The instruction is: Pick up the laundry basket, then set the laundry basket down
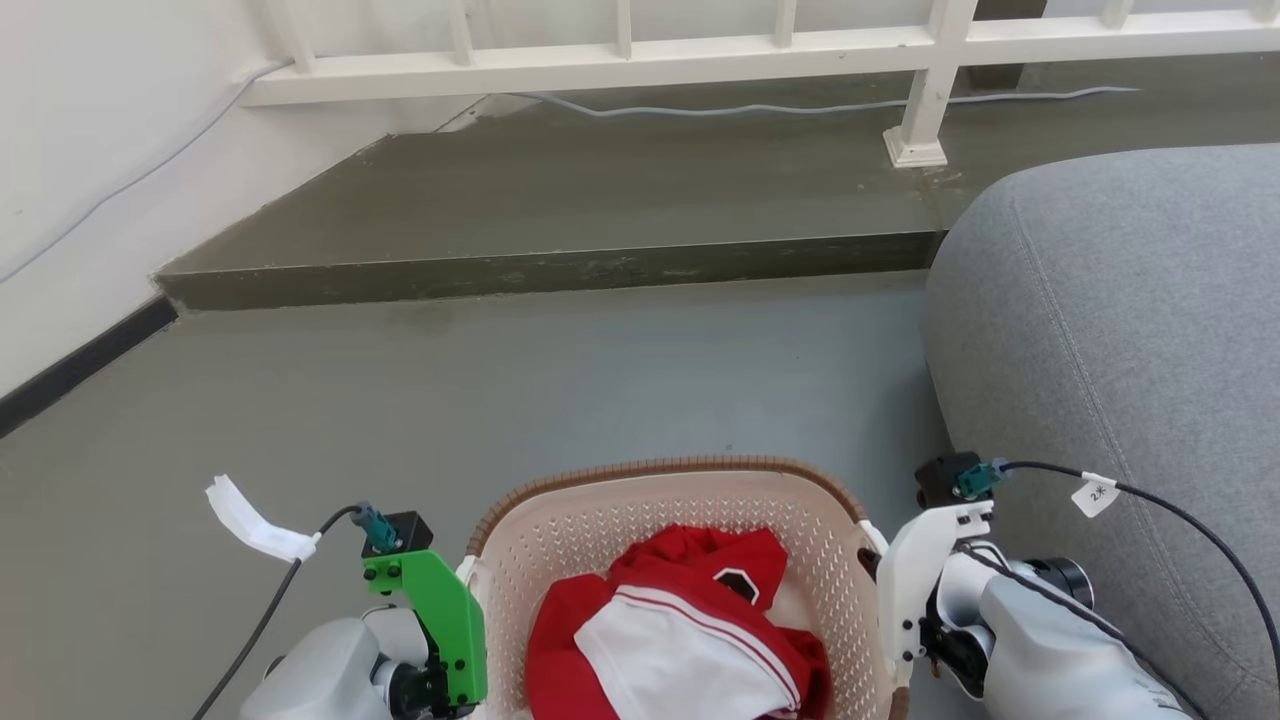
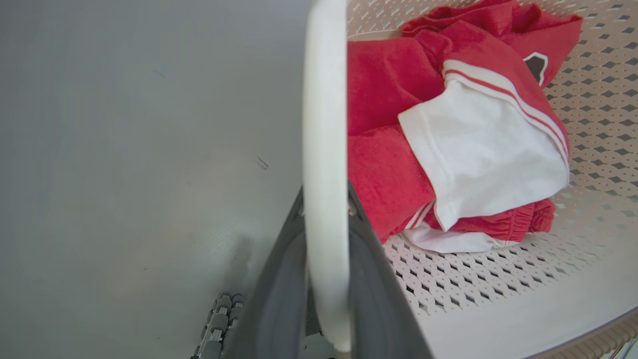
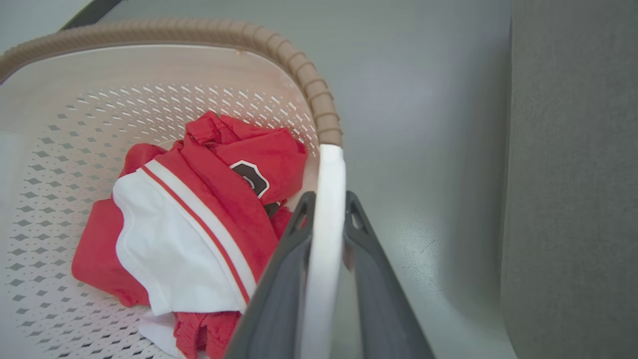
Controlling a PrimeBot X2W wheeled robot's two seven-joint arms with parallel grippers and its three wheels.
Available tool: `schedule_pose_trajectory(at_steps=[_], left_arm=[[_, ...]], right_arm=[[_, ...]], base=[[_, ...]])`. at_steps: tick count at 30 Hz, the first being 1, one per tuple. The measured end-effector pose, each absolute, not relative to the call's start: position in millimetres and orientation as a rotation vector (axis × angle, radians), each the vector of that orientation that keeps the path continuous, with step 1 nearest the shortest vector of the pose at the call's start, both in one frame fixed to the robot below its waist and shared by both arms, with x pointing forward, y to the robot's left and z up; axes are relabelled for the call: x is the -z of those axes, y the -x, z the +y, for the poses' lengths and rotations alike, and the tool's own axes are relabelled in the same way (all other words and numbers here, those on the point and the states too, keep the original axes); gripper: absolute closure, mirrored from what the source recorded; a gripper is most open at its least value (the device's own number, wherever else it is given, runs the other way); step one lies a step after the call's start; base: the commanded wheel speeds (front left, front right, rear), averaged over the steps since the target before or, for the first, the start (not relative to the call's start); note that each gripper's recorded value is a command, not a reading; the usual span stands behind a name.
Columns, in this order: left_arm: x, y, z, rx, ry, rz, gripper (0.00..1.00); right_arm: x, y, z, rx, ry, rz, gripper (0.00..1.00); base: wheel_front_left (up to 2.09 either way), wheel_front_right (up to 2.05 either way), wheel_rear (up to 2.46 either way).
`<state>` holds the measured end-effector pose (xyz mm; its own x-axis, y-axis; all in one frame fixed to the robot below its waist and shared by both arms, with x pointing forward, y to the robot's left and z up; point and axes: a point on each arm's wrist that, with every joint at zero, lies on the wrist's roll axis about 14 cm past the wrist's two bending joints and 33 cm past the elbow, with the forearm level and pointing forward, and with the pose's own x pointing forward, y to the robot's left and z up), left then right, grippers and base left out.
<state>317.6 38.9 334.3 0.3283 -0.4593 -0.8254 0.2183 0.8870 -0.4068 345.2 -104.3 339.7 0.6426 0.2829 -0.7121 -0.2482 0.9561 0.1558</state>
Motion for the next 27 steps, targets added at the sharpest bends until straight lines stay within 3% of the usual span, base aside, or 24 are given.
schedule_pose_trajectory(at_steps=[27], left_arm=[[-333.4,-311.4,40.1,0.446,0.260,1.180,1.00]], right_arm=[[-337.0,-335.9,-100.3,-0.312,-0.064,0.849,1.00]], base=[[0.00,0.00,0.00]])
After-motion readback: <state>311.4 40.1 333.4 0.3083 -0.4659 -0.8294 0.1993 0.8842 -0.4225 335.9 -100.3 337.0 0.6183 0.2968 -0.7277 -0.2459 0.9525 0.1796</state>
